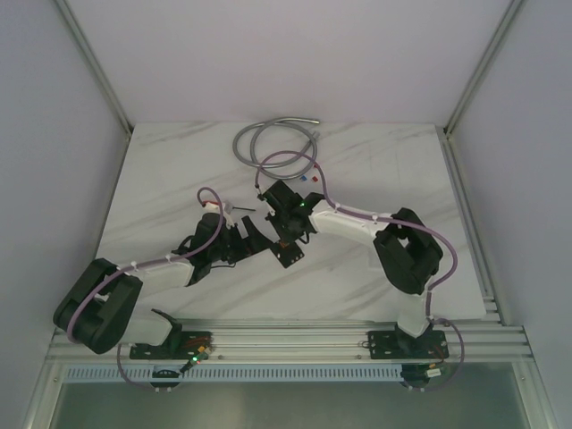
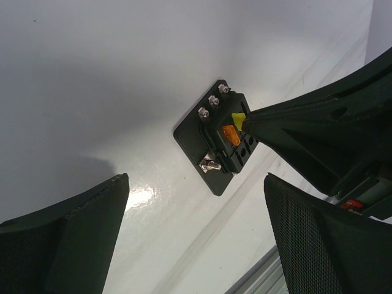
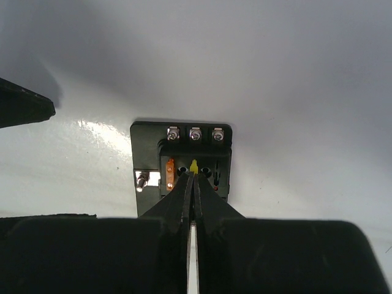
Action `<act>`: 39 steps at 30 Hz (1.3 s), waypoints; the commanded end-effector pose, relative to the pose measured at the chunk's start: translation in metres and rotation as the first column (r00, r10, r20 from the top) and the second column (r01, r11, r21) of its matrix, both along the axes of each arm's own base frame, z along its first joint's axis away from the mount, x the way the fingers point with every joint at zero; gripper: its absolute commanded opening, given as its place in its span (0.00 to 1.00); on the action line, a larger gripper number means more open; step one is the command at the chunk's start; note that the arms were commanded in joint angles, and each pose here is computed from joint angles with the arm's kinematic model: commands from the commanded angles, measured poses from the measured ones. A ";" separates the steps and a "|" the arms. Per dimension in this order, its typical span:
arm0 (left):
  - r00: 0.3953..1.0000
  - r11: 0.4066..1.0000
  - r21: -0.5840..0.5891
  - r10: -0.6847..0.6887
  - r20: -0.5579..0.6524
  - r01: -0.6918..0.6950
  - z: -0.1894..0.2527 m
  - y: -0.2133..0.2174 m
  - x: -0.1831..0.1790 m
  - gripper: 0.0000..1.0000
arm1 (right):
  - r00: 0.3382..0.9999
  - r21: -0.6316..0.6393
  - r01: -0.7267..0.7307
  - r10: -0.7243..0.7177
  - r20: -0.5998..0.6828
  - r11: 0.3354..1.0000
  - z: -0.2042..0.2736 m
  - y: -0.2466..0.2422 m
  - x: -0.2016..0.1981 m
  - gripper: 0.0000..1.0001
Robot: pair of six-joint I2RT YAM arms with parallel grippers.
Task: Snap on the fuse box
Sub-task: Install the fuse at the fuse box base.
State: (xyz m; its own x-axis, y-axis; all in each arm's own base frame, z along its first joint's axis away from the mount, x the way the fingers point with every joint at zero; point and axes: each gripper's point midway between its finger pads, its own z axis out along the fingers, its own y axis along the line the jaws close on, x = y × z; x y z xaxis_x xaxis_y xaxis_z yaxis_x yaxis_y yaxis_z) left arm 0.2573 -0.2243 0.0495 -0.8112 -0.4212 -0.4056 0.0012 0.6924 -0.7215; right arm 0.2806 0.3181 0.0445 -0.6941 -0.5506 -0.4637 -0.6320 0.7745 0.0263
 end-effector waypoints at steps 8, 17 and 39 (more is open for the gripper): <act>1.000 1.000 -0.022 0.002 0.007 -0.002 0.004 -0.004 0.006 1.00 | 0.972 -0.347 0.054 -0.128 -0.197 0.936 -0.081 -0.065 -0.032 0.00; 1.000 1.000 -0.025 0.006 0.005 -0.006 0.003 -0.003 0.005 1.00 | 0.955 -0.498 0.043 -0.182 -0.235 0.866 -0.120 -0.096 -0.046 0.00; 0.995 0.998 0.003 0.057 0.086 -0.057 0.028 0.011 0.007 1.00 | 0.993 0.045 0.093 -0.096 0.071 0.995 0.062 -0.004 0.018 0.34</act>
